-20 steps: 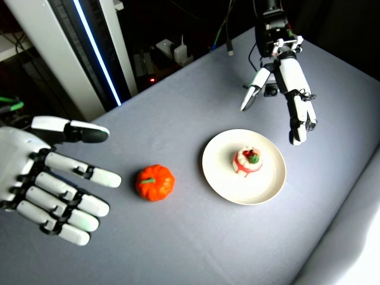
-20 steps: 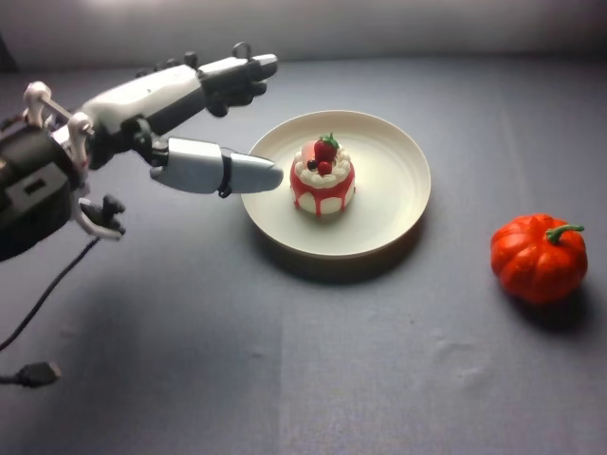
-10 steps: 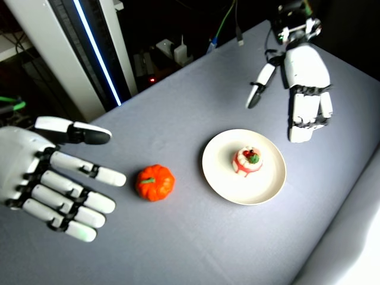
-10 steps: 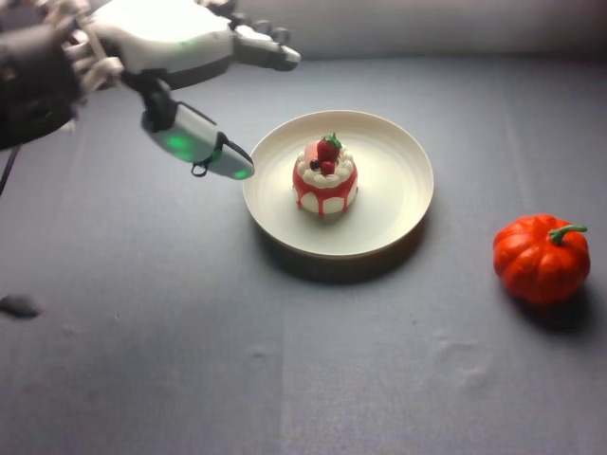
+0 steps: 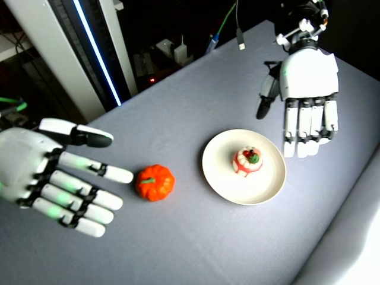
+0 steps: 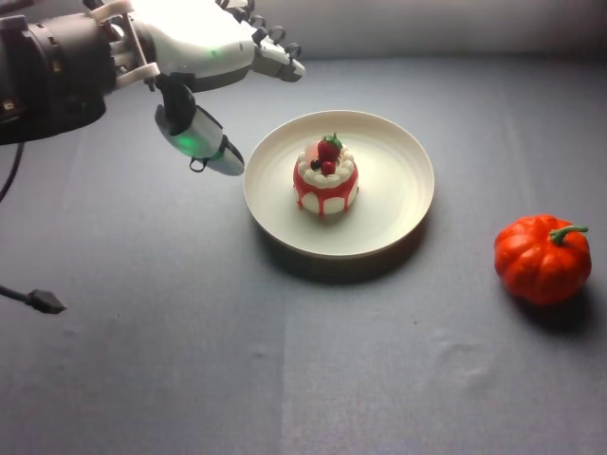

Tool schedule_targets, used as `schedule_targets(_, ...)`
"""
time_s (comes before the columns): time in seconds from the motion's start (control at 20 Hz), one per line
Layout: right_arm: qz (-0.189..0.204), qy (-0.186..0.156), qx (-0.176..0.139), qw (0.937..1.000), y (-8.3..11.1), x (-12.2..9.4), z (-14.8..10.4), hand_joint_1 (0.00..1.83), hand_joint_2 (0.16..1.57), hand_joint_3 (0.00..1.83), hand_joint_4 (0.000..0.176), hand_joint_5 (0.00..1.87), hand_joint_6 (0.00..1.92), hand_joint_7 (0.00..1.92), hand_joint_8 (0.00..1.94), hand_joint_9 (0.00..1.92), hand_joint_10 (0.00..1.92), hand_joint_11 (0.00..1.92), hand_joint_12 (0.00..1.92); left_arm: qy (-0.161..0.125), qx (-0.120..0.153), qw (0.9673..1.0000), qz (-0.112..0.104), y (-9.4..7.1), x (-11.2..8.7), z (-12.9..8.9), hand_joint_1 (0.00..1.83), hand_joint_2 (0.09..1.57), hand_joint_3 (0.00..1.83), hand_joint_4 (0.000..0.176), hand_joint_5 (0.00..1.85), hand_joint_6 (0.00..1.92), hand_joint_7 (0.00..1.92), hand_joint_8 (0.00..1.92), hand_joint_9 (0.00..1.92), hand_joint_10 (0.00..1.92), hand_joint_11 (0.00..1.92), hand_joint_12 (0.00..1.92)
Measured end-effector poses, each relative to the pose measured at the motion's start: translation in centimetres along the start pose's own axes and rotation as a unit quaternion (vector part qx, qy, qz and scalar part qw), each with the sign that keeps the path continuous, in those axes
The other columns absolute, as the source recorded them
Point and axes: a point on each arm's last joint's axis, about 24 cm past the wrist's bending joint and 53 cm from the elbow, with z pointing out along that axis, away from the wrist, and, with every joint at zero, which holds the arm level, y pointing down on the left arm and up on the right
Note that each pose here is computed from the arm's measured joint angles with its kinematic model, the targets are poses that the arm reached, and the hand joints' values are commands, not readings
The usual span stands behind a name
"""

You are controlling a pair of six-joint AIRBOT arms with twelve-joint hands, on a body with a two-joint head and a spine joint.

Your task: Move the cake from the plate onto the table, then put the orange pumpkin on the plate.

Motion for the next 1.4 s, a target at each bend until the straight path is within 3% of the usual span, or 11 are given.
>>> schedule_targets(0.1, 0.0, 0.001, 0.002, 1.0, -0.1, 0.1, 0.0, 0.5, 1.18, 0.02, 0.108, 0.0, 0.0, 0.0, 0.0, 0.0, 0.0, 0.0, 0.0, -0.001, 0.003, 1.0, -0.005, -0.3, 0.1, 0.7, 0.69, 0.88, 0.0, 0.0, 0.34, 0.0, 0.38, 0.01, 0.48, 0.02, 0.07, 1.39)
schedule_targets(0.3, 0.001, 0.007, 0.004, 1.0, -0.2, 0.4, 0.0, 0.5, 1.18, 0.02, 0.095, 0.0, 0.0, 0.0, 0.0, 0.0, 0.0, 0.0, 0.0, -0.003, 0.017, 0.9997, -0.017, -1.4, 0.3, 1.4, 0.76, 0.87, 0.0, 0.0, 0.35, 0.0, 0.46, 0.01, 0.59, 0.03, 0.24, 1.29)
schedule_targets(0.45, 0.001, 0.012, 0.005, 0.9999, -0.3, 0.7, 0.0, 0.48, 1.18, 0.01, 0.103, 0.0, 0.0, 0.0, 0.0, 0.0, 0.0, 0.0, 0.0, -0.01, 0.026, 0.9987, -0.043, -1.7, 0.2, 1.3, 0.75, 0.86, 0.0, 0.0, 0.36, 0.0, 0.47, 0.0, 0.56, 0.0, 0.13, 1.28)
schedule_targets(0.55, 0.001, 0.013, 0.005, 0.9999, -0.3, 0.8, 0.0, 0.49, 1.18, 0.01, 0.113, 0.0, 0.0, 0.0, 0.0, 0.0, 0.0, 0.0, 0.0, -0.01, 0.034, 0.9984, -0.044, -2.2, 0.3, 1.4, 0.73, 0.84, 0.0, 0.012, 0.35, 0.0, 0.43, 0.0, 0.59, 0.01, 0.31, 1.17)
schedule_targets(0.6, 0.002, 0.013, 0.005, 0.9999, -0.3, 0.8, 0.0, 0.49, 1.18, 0.01, 0.113, 0.0, 0.0, 0.0, 0.0, 0.0, 0.0, 0.0, 0.0, -0.011, 0.04, 0.998, -0.047, -2.5, 0.3, 1.6, 0.75, 0.84, 0.0, 0.0, 0.36, 0.0, 0.45, 0.01, 0.6, 0.01, 0.34, 1.17)
schedule_targets(0.7, 0.003, 0.014, 0.006, 0.9999, -0.4, 0.9, 0.0, 0.49, 1.19, 0.01, 0.108, 0.0, 0.0, 0.0, 0.0, 0.0, 0.0, 0.0, 0.0, -0.01, 0.053, 0.997, -0.056, -3.5, 1.0, 2.4, 0.72, 0.84, 0.0, 0.004, 0.37, 0.01, 0.47, 0.02, 0.62, 0.02, 0.33, 1.16)
schedule_targets(0.85, 0.005, 0.014, 0.004, 0.9999, -0.3, 1.0, 0.0, 0.51, 1.19, 0.01, 0.141, 0.0, 0.0, 0.0, 0.0, 0.0, 0.0, 0.0, 0.0, 0.002, 0.067, 0.9957, -0.064, -4.5, 2.9, 3.4, 0.72, 0.88, 0.01, 0.015, 0.34, 0.0, 0.45, 0.0, 0.57, 0.0, 0.25, 1.27)
schedule_targets(0.9, 0.006, 0.013, 0.005, 0.9999, -0.3, 1.0, 0.0, 0.52, 1.2, 0.01, 0.146, 0.0, 0.0, 0.0, 0.0, 0.0, 0.0, 0.0, 0.0, -0.004, 0.07, 0.9943, -0.081, -4.4, 2.8, 3.5, 0.73, 0.89, 0.01, 0.0, 0.34, 0.0, 0.44, 0.0, 0.57, 0.0, 0.24, 1.31)
schedule_targets(1.0, 0.006, 0.013, 0.003, 0.9999, -0.2, 1.0, 0.1, 0.5, 1.19, 0.0, 0.158, 0.0, 0.0, 0.0, 0.0, 0.0, 0.0, 0.0, 0.0, -0.015, 0.066, 0.9923, -0.103, -3.7, 2.4, 3.8, 0.7, 0.89, 0.0, 0.0, 0.34, 0.0, 0.46, 0.0, 0.62, 0.01, 0.31, 1.24)
schedule_targets(1.2, 0.008, 0.016, 0.001, 0.9999, -0.1, 1.2, 0.1, 0.48, 1.19, 0.0, 0.125, 0.0, 0.0, 0.0, 0.0, 0.0, 0.0, 0.0, 0.0, -0.002, 0.056, 0.9927, -0.106, -3.3, 4.5, 4.7, 0.77, 0.9, 0.0, 0.0, 0.39, 0.01, 0.57, 0.01, 0.68, 0.02, 0.3, 1.23)
schedule_targets(1.4, 0.008, 0.015, 0.001, 0.9999, -0.2, 1.1, 0.1, 0.51, 1.18, 0.0, 0.144, 0.0, 0.0, 0.0, 0.0, 0.0, 0.0, 0.0, 0.0, -0.006, 0.057, 0.9912, -0.119, -3.3, 4.8, 5.3, 0.79, 0.89, 0.0, 0.0, 0.43, 0.0, 0.62, 0.01, 0.74, 0.03, 0.36, 1.28)
